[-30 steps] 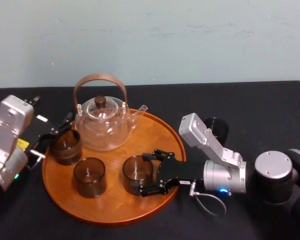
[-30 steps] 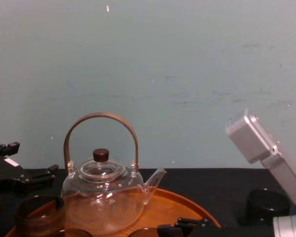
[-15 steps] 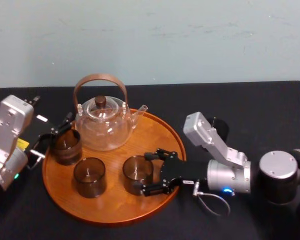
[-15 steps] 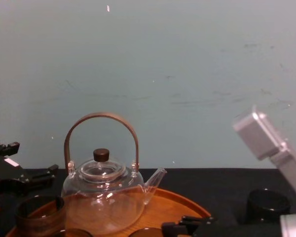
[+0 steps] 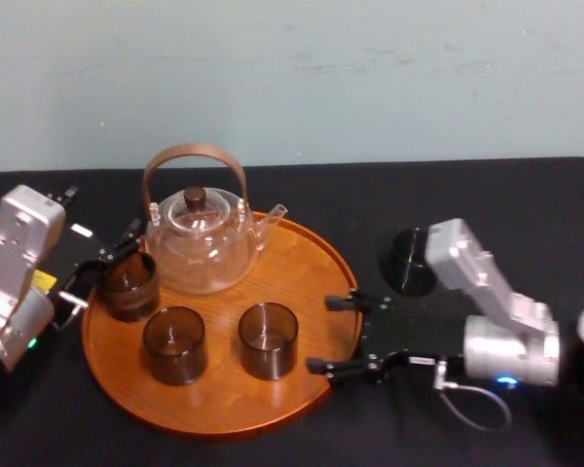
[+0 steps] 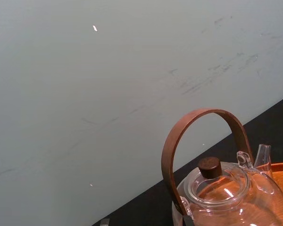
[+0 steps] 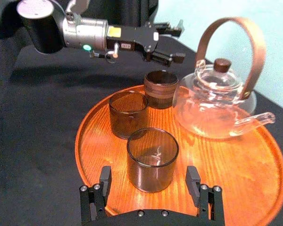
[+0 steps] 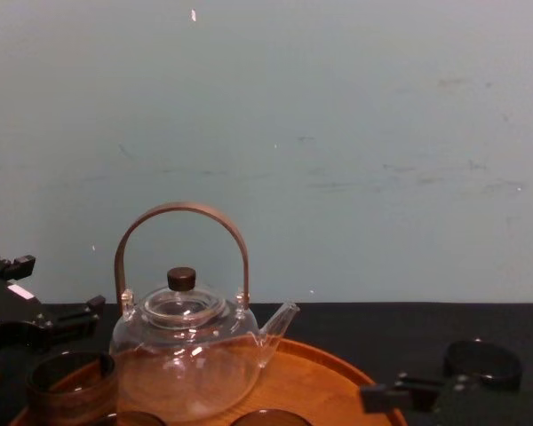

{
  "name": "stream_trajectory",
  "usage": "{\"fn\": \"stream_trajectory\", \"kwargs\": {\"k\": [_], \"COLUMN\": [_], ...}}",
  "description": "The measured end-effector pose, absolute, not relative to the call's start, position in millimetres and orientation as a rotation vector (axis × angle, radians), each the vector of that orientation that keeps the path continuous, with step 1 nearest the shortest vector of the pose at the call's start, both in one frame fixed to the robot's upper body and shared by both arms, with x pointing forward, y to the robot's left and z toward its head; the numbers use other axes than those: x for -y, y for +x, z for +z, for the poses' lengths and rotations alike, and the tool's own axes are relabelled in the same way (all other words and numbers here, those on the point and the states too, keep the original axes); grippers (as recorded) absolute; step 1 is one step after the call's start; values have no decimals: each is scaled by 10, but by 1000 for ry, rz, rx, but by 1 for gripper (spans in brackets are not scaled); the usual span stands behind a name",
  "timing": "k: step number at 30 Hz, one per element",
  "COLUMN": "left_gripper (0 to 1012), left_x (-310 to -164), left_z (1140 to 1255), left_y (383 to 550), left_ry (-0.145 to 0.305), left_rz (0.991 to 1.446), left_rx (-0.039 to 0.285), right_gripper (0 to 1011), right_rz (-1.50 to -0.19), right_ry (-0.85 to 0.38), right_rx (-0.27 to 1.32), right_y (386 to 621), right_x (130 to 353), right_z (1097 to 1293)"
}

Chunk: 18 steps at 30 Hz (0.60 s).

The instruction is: Pick up the glass from the table and place it on the tray.

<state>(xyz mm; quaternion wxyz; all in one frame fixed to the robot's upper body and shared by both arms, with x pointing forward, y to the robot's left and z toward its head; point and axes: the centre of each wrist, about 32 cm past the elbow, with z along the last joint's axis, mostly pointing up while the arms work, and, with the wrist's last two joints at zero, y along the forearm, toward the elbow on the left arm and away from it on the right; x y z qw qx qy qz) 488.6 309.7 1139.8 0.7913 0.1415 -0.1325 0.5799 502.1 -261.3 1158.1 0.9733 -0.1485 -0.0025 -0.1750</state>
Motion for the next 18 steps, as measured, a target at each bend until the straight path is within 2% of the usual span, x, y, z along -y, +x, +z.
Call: {"fn": "stream_trajectory", "kwargs": {"k": [12,18], "left_gripper": [1001,1001], "left_x": [-3097,-3097], "left_z": [11398,11398], "left_y": [4886,4886], "left_ry": [304,305], "left_rz": [1248,1248], "left_rx": [285,285], "right_gripper": [1002,1002], "right_rz": [-444,-589], "right_ry": [-256,-253], "right_rx": [32,2], "right_y": [4800,4731], "right_x": [3017,3171], "right_z": [11705,11695]}}
